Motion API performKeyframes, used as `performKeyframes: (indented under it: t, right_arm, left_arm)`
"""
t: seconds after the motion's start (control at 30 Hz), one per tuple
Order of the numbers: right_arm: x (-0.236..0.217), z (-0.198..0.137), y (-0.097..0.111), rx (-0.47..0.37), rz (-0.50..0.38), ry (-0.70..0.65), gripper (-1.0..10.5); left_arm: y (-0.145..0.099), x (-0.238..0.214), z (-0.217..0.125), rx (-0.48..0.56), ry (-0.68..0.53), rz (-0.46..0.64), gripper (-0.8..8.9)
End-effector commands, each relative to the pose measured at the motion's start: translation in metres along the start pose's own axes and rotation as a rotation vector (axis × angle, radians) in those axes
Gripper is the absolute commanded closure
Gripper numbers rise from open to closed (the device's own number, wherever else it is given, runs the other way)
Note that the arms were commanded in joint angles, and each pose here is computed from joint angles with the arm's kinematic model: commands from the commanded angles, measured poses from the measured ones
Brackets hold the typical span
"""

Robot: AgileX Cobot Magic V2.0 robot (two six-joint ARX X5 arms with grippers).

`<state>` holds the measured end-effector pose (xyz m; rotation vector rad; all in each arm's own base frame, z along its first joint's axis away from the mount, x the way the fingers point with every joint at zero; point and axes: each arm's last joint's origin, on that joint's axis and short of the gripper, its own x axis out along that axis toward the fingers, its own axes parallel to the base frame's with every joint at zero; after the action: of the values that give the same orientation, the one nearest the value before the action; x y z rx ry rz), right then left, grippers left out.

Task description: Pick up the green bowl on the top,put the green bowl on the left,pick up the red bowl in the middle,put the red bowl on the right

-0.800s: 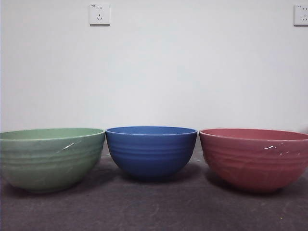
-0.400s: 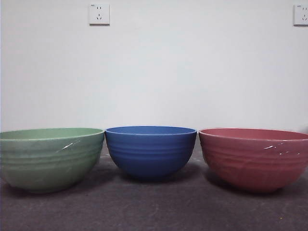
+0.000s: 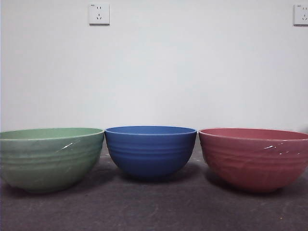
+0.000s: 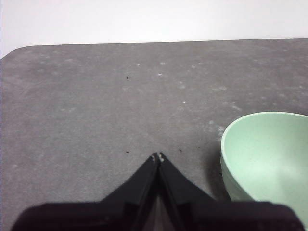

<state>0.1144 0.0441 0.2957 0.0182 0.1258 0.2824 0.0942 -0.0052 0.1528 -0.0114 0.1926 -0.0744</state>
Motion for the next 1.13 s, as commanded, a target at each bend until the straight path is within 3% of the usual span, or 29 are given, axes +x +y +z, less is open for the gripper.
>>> performKeyframes:
  t: [0.03, 0.63, 0.8, 0.87, 0.93, 1.13]
  right_arm:
    - [0.0, -0.001, 0.0, 0.01, -0.003, -0.001, 9.4]
    - [0.0, -0.001, 0.0, 0.01, -0.003, -0.001, 9.4]
    - [-0.003, -0.004, -0.001, -0.025, -0.005, 0.024, 9.4]
    - [-0.013, -0.006, -0.006, -0.066, -0.076, 0.021, 9.4]
    - [-0.02, -0.014, -0.011, -0.078, -0.105, 0.01, 9.4]
    - [-0.024, -0.069, -0.022, -0.052, -0.08, 0.03, 9.4]
  left_arm:
    - [0.0, 0.001, -0.005, -0.013, 0.015, 0.001, 8.17]
    - [0.0, 0.001, -0.005, -0.013, 0.015, 0.001, 8.17]
    - [0.0, 0.001, -0.005, -0.013, 0.015, 0.001, 8.17]
    - [0.0, 0.001, -0.005, -0.013, 0.015, 0.001, 8.17]
    - [0.0, 0.001, -0.005, -0.013, 0.016, 0.001, 8.17]
    - [0.0, 0.001, -0.005, -0.013, 0.016, 0.001, 8.17]
